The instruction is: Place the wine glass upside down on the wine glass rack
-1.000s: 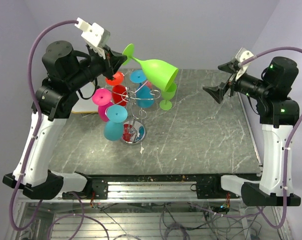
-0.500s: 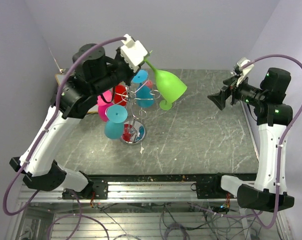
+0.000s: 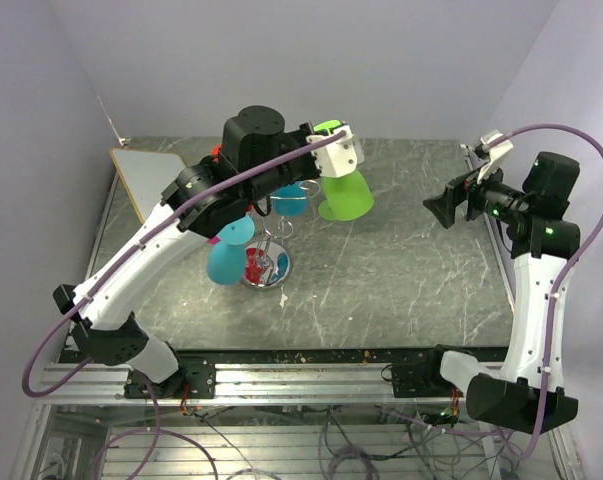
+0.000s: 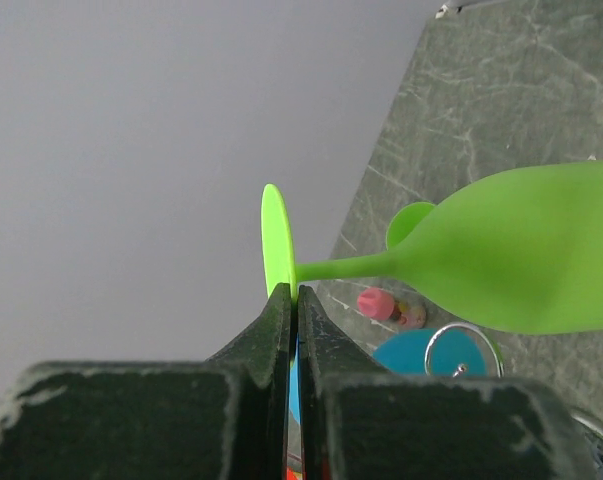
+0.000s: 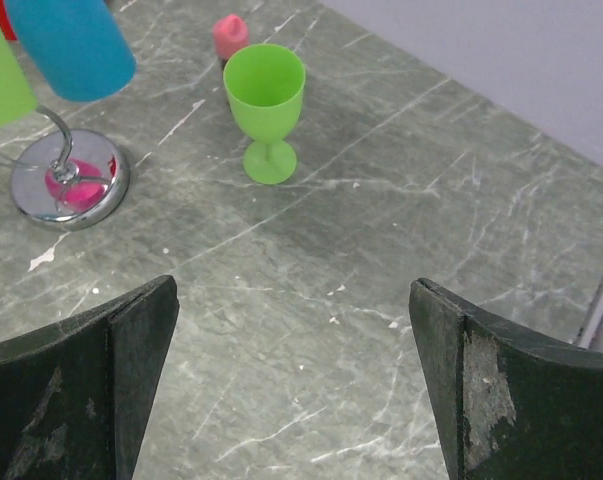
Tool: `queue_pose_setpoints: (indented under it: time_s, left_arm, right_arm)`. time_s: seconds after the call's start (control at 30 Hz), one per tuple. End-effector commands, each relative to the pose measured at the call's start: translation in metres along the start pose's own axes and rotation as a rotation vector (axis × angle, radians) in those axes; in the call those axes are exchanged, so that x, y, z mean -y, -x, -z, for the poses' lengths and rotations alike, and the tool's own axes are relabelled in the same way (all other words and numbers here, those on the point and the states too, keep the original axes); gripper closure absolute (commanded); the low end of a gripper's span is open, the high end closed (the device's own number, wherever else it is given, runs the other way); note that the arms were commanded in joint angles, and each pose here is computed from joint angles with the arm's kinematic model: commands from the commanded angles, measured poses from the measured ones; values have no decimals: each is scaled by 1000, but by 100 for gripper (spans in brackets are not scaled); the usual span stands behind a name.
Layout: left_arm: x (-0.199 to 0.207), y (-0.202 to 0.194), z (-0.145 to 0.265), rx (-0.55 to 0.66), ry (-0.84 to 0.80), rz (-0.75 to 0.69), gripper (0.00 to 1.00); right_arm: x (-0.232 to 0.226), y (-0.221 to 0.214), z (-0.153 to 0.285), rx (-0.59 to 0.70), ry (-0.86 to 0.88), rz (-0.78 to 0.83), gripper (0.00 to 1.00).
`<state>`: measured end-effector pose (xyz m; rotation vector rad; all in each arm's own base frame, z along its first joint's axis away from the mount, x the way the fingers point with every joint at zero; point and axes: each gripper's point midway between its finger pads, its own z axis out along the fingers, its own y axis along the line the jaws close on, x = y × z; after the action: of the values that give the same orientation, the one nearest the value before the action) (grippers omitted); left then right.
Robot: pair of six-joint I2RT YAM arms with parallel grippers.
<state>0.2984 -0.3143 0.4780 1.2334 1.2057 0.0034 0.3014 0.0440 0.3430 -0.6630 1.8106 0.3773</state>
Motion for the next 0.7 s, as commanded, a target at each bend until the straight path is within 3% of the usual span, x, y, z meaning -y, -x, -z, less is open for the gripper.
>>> queue_pose_setpoints:
  time_s: [0.0, 0.67]
  left_arm:
    - [6, -3, -13, -26, -3, -78, 93]
    - [44, -54, -43, -189, -88, -240, 93]
  right_arm:
    - [2, 13, 12, 62, -25, 29, 1]
    - [-3, 14, 17, 59, -21, 43, 1]
